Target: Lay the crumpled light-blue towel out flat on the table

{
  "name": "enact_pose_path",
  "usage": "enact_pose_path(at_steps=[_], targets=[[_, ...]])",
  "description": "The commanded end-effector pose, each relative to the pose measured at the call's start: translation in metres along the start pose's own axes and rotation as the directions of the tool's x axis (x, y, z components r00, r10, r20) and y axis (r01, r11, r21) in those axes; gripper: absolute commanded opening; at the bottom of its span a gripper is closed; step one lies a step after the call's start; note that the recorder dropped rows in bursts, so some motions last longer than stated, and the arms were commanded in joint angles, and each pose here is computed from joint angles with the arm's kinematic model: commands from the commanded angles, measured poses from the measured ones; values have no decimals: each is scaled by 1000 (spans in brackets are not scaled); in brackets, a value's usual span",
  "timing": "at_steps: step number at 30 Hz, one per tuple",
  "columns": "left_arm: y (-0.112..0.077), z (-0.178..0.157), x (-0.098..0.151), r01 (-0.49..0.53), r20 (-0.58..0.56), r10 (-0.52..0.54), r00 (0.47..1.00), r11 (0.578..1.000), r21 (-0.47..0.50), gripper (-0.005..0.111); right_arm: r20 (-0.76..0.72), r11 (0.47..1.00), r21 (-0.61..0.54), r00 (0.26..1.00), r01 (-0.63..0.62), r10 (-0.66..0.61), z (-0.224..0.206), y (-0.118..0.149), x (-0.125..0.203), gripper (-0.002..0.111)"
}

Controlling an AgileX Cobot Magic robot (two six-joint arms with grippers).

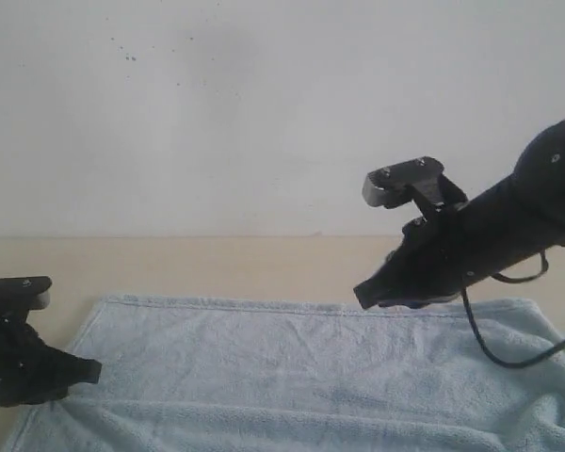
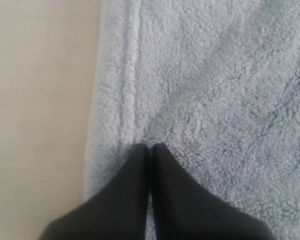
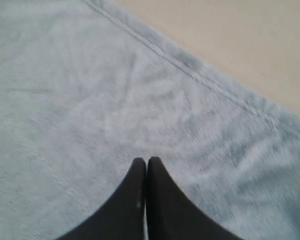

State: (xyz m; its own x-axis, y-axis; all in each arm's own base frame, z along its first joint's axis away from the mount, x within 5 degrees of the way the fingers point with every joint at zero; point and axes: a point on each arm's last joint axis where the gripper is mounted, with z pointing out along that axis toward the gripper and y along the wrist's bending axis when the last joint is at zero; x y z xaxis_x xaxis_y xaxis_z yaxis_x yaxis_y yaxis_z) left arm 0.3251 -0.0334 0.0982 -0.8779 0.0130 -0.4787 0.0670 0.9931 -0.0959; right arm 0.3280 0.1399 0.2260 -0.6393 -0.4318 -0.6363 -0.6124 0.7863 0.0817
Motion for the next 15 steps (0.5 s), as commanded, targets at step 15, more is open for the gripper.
enact_pose_path(at_steps=[15], targets=[[-9,-71,10,74,208,-65,976,997,-35,4,51,861,405,948,-308,316,-7,-116,104,42]])
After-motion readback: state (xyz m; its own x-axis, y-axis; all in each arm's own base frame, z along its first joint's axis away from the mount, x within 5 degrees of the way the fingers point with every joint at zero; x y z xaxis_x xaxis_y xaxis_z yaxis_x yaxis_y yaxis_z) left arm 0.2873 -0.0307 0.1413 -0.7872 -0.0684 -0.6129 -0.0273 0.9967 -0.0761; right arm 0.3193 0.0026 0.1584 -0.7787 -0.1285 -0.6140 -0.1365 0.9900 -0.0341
